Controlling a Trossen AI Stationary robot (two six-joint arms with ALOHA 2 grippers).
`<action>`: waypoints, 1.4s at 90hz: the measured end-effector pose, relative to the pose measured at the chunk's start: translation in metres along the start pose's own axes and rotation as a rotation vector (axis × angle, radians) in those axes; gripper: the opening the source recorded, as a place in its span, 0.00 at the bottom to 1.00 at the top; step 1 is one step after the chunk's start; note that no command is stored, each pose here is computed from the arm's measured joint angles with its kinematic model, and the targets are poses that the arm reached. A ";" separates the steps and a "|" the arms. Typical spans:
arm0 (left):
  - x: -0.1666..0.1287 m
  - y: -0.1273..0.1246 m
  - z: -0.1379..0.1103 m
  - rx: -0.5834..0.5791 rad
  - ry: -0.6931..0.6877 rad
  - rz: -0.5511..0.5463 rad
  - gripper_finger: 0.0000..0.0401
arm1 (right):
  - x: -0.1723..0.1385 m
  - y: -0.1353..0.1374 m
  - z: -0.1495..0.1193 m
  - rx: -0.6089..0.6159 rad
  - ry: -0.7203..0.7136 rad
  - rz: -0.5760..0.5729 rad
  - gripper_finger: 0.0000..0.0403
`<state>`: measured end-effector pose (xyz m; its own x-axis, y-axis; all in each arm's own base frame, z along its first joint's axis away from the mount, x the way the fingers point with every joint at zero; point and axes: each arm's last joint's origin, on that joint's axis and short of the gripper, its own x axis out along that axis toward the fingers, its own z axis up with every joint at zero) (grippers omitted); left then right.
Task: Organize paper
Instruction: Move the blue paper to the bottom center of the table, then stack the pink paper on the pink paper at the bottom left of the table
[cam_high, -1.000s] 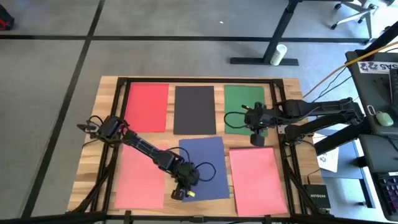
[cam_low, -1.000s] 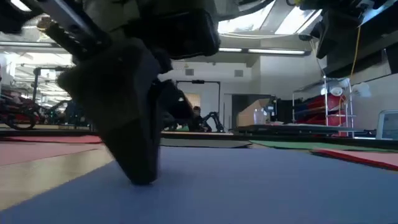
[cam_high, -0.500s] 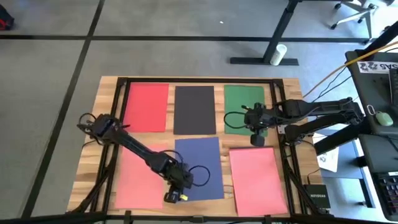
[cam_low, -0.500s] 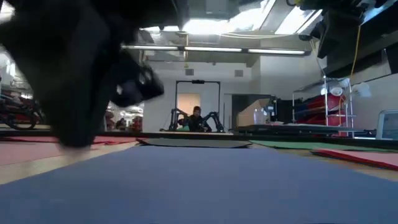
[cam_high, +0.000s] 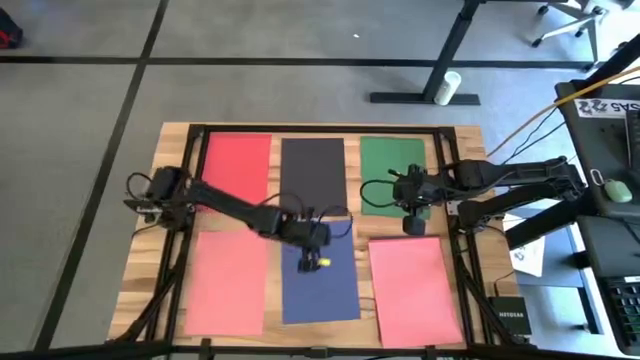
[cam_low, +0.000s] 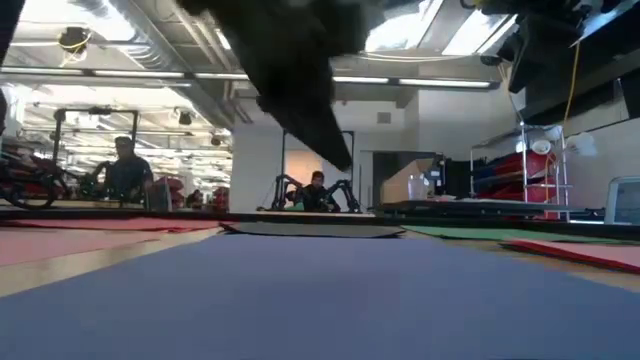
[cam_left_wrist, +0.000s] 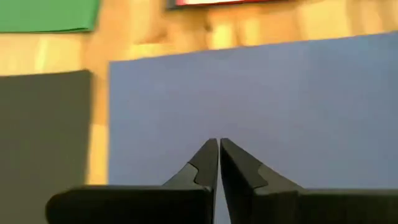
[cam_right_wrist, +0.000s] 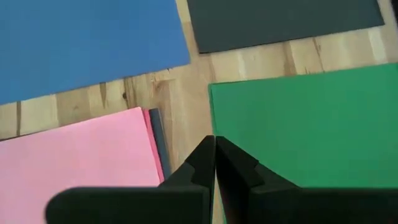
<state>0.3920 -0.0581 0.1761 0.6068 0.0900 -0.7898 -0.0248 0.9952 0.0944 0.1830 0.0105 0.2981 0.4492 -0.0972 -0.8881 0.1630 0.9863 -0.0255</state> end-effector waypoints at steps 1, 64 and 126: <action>0.002 0.002 0.000 -0.005 -0.001 0.004 0.00 | 0.000 0.000 0.000 0.000 0.000 -0.001 0.00; 0.058 -0.021 -0.015 0.051 -0.036 -0.123 0.00 | 0.000 0.000 0.000 -0.001 -0.002 -0.009 0.00; 0.058 -0.005 -0.015 0.026 -0.015 -0.089 0.00 | 0.000 0.000 0.000 -0.001 0.003 -0.008 0.00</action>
<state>0.4154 -0.0575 0.1211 0.6171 0.0002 -0.7869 0.0505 0.9979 0.0399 0.1825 0.0102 0.2980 0.4450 -0.1046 -0.8894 0.1654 0.9857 -0.0332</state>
